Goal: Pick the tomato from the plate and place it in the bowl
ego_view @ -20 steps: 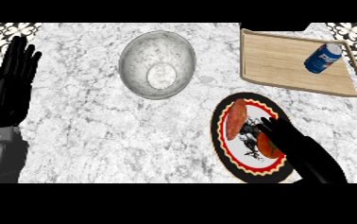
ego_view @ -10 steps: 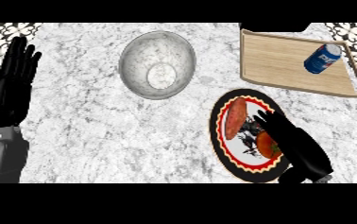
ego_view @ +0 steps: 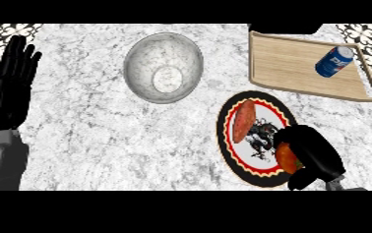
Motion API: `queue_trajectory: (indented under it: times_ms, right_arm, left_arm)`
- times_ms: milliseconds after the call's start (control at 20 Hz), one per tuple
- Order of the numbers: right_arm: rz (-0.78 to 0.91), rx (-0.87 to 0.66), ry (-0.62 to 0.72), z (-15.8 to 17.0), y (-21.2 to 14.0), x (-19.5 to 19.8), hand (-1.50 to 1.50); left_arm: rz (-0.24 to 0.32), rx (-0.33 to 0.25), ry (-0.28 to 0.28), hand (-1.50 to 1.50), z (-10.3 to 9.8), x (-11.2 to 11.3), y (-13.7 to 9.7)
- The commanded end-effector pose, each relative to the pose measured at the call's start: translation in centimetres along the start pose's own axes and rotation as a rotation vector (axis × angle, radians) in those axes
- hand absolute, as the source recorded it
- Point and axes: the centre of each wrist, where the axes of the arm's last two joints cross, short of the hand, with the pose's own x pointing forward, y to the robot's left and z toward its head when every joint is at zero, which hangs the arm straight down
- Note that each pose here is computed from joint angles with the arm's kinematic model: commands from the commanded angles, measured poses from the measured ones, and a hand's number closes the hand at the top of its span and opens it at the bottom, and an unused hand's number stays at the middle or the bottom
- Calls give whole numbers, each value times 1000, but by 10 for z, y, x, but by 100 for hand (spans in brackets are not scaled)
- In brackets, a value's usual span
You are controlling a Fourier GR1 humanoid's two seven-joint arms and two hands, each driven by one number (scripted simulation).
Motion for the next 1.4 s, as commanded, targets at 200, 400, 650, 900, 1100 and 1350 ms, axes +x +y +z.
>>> queue_trajectory:
  times_ms: [200,400,650,900,1100,1350]
  right_arm:
    - [-33,-61,120,14,5,-8,150]
    - [-109,73,592,48,5,-48,150]
    - [-126,65,792,52,-23,-34,150]
    - [-55,-131,839,65,-86,-22,150]
    - [-24,-187,783,92,-122,6,150]
    - [-88,-360,597,89,-177,49,150]
  left_arm:
    - [6,4,-4,0,8,-4,5]
    - [12,11,8,0,6,-9,-1]
    - [-20,11,-23,0,12,-6,4]
    - [-15,11,-17,0,10,-4,8]
    - [5,3,-2,0,8,-13,-5]
    - [-5,21,5,0,0,-4,-9]
